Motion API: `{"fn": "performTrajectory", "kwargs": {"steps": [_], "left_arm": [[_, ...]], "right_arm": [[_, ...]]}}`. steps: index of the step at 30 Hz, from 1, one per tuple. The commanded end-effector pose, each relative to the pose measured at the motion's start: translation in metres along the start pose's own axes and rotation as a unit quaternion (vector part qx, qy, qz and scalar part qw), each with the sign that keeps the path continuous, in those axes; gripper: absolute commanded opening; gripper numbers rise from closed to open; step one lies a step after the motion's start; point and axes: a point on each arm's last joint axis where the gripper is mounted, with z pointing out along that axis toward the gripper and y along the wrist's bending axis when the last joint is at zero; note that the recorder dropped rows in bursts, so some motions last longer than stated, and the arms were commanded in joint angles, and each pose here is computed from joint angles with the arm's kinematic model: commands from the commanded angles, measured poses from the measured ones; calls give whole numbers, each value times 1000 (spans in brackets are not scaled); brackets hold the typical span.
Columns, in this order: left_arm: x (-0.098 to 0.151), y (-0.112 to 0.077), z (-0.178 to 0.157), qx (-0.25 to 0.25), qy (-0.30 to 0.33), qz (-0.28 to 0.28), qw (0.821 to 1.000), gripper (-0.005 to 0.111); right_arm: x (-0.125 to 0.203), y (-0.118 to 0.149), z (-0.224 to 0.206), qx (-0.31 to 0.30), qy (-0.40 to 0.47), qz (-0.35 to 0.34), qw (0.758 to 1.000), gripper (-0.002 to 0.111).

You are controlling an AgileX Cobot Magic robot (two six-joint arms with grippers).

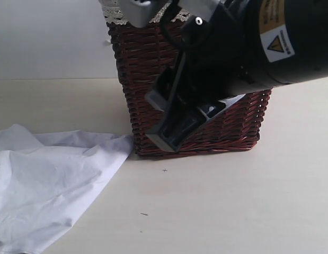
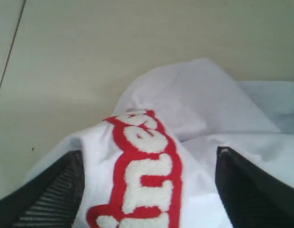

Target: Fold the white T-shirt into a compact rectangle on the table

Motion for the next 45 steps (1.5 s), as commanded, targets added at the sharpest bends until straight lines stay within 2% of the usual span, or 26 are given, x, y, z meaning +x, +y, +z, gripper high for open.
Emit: {"fn": "performTrajectory", "kwargs": {"steps": [1,2,4,6,8,12,15,17,18,21,23,25,29,35,37,42,45], "left_arm": [[5,-25,-31,133,-18,76,988,66],[9,-32,-34,171,-17,114,978,63],[24,-53,-41,255,-1,193,947,55],[44,-73,-42,287,27,255,923,53],[67,-89,-37,282,58,327,900,56],[123,-118,-23,262,116,464,838,59],[160,-137,-16,279,122,521,797,59],[175,-145,-13,282,115,551,777,59],[185,-149,-12,279,112,575,761,59],[200,-153,-5,252,88,632,728,59],[207,-151,3,226,80,650,721,58],[206,-150,14,195,57,649,734,58],[200,-154,27,162,32,661,732,58],[210,-158,49,163,81,681,709,58],[212,-159,55,160,85,694,696,58],[216,-163,70,160,90,712,677,58],[218,-164,79,151,92,730,660,47]], "right_arm": [[-3,-2,-3,3,-8,-3,1000,55],[-3,-2,-3,3,-6,-3,1000,55],[-2,-2,-3,4,-2,-5,1000,55],[-1,-3,-3,6,3,-9,1000,55],[-1,-3,-3,6,5,-13,1000,55],[-1,-3,-4,7,4,-13,1000,55],[0,-3,-5,6,4,-12,1000,55],[0,-3,-5,7,6,-12,1000,55],[0,-3,-5,7,7,-14,1000,55],[0,-3,-5,7,7,-16,1000,55],[0,-3,-5,7,7,-16,1000,55],[0,-3,-5,7,7,-16,1000,55],[0,-3,-5,7,7,-16,1000,55],[0,-3,-5,7,7,-16,1000,55],[0,-3,-5,7,7,-16,1000,55],[0,-3,-5,7,7,-16,1000,55],[0,-3,-5,7,7,-16,1000,55]]}}
